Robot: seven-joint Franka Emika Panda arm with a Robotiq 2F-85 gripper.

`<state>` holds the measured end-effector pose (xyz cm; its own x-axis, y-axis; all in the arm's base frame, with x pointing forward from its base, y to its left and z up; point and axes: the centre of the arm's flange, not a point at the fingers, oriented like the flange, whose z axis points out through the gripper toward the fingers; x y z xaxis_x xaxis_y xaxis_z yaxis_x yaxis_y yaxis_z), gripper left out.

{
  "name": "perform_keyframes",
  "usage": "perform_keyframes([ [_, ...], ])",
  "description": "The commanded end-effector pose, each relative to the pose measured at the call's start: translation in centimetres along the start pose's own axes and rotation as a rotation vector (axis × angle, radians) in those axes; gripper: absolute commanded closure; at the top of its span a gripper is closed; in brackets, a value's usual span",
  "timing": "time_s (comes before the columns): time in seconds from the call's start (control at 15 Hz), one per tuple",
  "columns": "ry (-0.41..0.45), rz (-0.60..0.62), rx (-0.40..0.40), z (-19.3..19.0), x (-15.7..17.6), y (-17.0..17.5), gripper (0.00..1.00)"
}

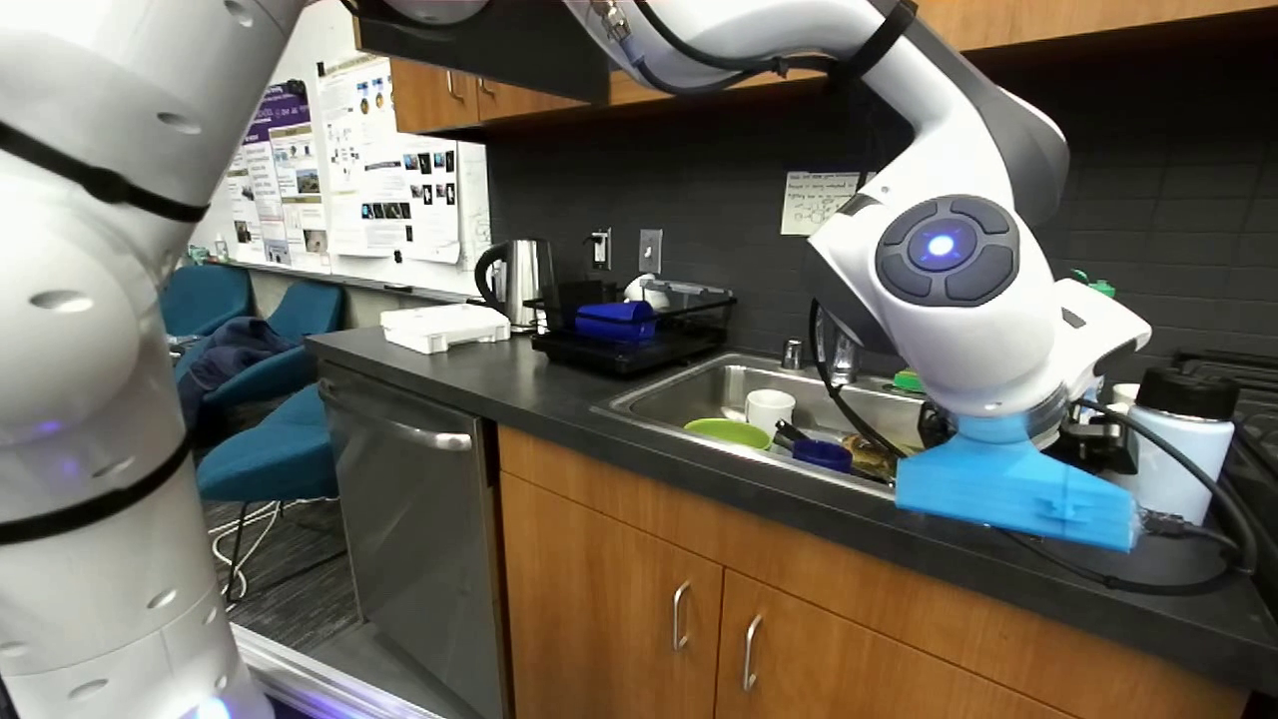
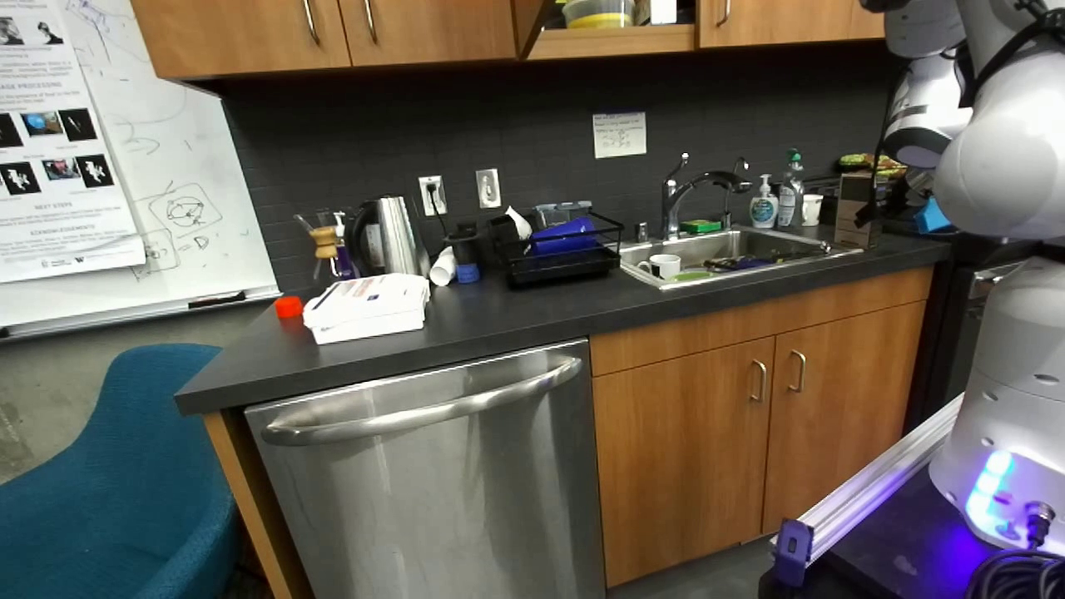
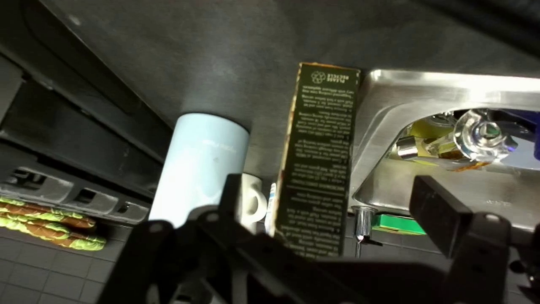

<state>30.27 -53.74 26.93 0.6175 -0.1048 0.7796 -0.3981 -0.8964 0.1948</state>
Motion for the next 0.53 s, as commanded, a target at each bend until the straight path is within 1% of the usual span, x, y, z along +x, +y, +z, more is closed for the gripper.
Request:
perform_keyframes([
  [0.0,0.036,0.047,-0.001,-0.02,0.62,0.48,0.0],
  [0.27,0.048,0.059,0.03,0.13,1.04,0.25,0.0],
  [0.4,0.052,0.059,0.047,0.35,1.21,-0.11,0.12],
  [0.47,0.054,0.059,0.051,0.46,1.27,-0.23,0.23],
])
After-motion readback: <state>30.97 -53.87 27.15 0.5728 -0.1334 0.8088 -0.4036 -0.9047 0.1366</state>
